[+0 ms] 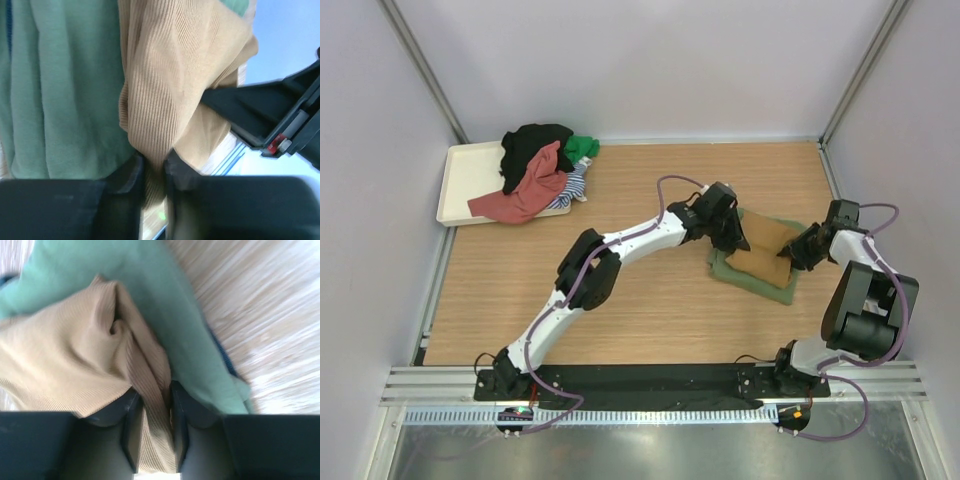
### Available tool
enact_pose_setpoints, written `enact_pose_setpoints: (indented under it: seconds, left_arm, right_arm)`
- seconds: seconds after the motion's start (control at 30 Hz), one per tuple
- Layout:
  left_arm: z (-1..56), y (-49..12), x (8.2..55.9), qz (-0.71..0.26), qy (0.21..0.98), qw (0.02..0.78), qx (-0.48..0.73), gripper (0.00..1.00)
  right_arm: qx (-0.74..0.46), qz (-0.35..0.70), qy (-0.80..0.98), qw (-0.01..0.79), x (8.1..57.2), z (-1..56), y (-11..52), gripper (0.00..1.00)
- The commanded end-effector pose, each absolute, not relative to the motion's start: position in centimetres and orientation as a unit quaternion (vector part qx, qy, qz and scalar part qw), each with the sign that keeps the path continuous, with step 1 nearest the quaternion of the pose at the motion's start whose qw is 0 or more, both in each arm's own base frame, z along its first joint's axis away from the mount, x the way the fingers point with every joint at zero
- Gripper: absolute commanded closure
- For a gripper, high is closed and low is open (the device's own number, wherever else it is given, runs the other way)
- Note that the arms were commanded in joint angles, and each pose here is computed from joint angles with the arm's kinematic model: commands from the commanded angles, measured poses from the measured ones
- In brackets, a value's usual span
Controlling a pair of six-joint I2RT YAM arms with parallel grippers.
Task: Fold and stack the tank tops
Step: Neatly place the folded tank top to the corner
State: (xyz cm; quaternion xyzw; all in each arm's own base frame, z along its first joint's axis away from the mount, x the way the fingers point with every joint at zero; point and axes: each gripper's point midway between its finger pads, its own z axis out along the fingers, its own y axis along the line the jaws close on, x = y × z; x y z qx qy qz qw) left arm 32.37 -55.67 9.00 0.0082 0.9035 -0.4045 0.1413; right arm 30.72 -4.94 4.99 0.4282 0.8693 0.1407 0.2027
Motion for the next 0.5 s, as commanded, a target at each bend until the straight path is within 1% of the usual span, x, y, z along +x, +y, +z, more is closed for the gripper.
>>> enact_pose_setpoints:
  seconds: [0.0, 0.03, 0.07, 0.1, 0.13, 0.2, 0.23, 0.3, 0.33, 0.4, 0.47]
  left_arm:
    - [11.5, -55.3, 32.0, -0.412, 0.898, 0.153, 0.022, 0.74]
    - [11.5, -55.1, 32.1, -0.406, 0.900, 0.159, 0.025, 0.70]
    - [11.6, -54.8, 32.4, -0.397, 0.902, 0.168, 0.027, 0.66]
    - [11.8, -54.8, 32.4, -0.398, 0.901, 0.169, 0.027, 0.63]
    - [11.9, -54.5, 32.4, -0.391, 0.903, 0.175, 0.032, 0.61]
    - [13.1, -54.0, 33.1, -0.385, 0.901, 0.196, 0.035, 0.53]
    - [14.1, -53.9, 33.2, -0.383, 0.900, 0.204, 0.038, 0.50]
    - [15.8, -53.2, 33.9, -0.378, 0.897, 0.225, 0.048, 0.46]
    - [16.9, -53.0, 34.0, -0.378, 0.895, 0.231, 0.052, 0.45]
    - [19.4, -52.4, 34.0, -0.381, 0.887, 0.254, 0.064, 0.41]
    - [19.9, -51.6, 33.6, -0.376, 0.887, 0.259, 0.072, 0.38]
  right_arm:
    - [0.454, 0.094, 0.853, 0.241, 31.9, 4.9, -8.2, 0.63]
    - [0.456, 0.090, 0.852, 0.242, 31.9, 5.0, -8.3, 0.57]
    - [0.456, 0.087, 0.849, 0.251, 31.8, 5.5, -8.5, 0.48]
    - [0.456, 0.083, 0.848, 0.258, 31.8, 5.9, -8.6, 0.47]
    - [0.456, 0.077, 0.845, 0.269, 31.7, 6.6, -8.8, 0.41]
    - [0.456, 0.068, 0.840, 0.287, 31.4, 7.8, -9.1, 0.38]
    - [0.454, 0.060, 0.831, 0.316, 31.4, 9.6, -9.6, 0.35]
    - [0.454, 0.046, 0.825, 0.333, 30.8, 11.2, -9.9, 0.30]
    - [0.448, 0.041, 0.818, 0.359, 30.8, 13.1, -10.2, 0.29]
    - [0.436, 0.038, 0.816, 0.379, 30.4, 14.8, -10.2, 0.26]
    - [0.417, 0.047, 0.813, 0.404, 30.1, 16.5, -9.7, 0.25]
